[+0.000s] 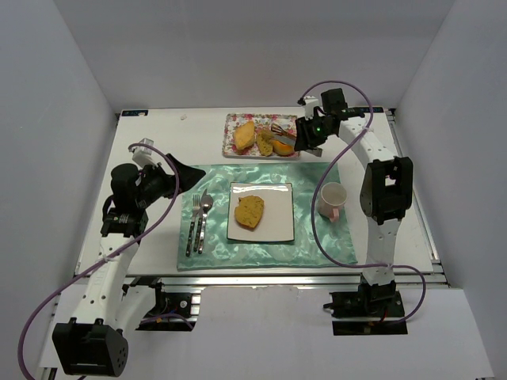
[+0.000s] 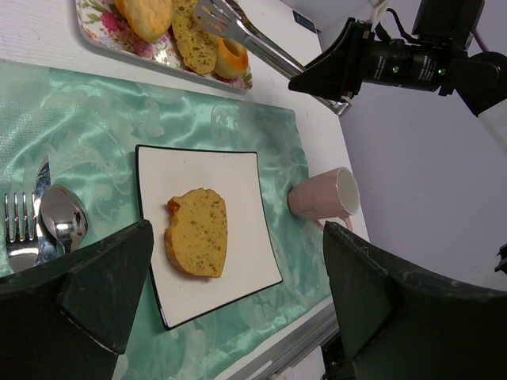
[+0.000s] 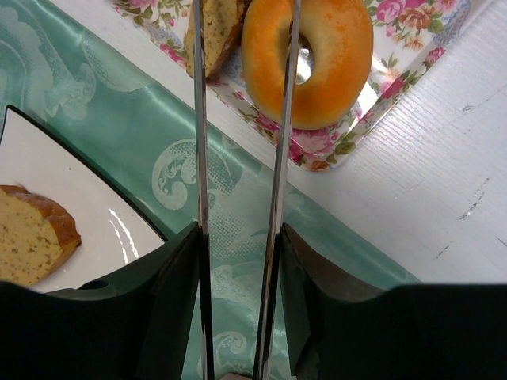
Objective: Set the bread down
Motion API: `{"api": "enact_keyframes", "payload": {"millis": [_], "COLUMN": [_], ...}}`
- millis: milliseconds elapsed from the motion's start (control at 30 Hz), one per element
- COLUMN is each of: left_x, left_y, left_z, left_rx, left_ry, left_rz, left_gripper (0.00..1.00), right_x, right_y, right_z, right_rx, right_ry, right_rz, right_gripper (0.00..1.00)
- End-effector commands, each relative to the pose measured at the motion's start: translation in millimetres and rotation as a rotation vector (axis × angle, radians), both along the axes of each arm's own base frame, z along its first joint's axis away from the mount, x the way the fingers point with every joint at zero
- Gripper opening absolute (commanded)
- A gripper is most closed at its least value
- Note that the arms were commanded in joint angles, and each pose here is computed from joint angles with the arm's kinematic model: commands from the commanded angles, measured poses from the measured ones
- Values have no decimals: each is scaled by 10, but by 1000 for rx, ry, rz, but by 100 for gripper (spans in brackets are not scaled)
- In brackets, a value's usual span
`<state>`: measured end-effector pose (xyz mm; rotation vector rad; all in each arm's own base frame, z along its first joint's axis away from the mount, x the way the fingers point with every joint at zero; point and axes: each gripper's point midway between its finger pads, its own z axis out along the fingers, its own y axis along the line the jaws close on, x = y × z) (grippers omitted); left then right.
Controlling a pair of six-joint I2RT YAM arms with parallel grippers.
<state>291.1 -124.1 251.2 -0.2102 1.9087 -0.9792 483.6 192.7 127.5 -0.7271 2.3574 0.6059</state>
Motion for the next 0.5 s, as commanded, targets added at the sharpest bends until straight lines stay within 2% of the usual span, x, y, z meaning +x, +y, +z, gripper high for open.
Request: {"api": "enact_keyframes", "payload": {"millis": [0,167,267,367,467], "left_x": [-9,-14,-30,-51,-57], "left_y": [-19,-31,-27,-21,2], "left_z": [65,46,-17,-108,-216], "left_rx": [-3,1,6,18,55], "left_ry": [-28,-23,-6,17,43], "left_rz": [-8,-14,-14,-12,3], "left_gripper": [96,96,96,96,95], "right_x": [35,-12,-52,-72,-106], "right_y": [87,59,87,125,198], "right_z": [337,199,144,150,245], "right_rx": [56,34,38,53,89], "right_ry": [-58,-25,-6,1,-4], "right_rz": [5,-10,-4,11,50], "right_gripper": [47,49,45,33,29]}}
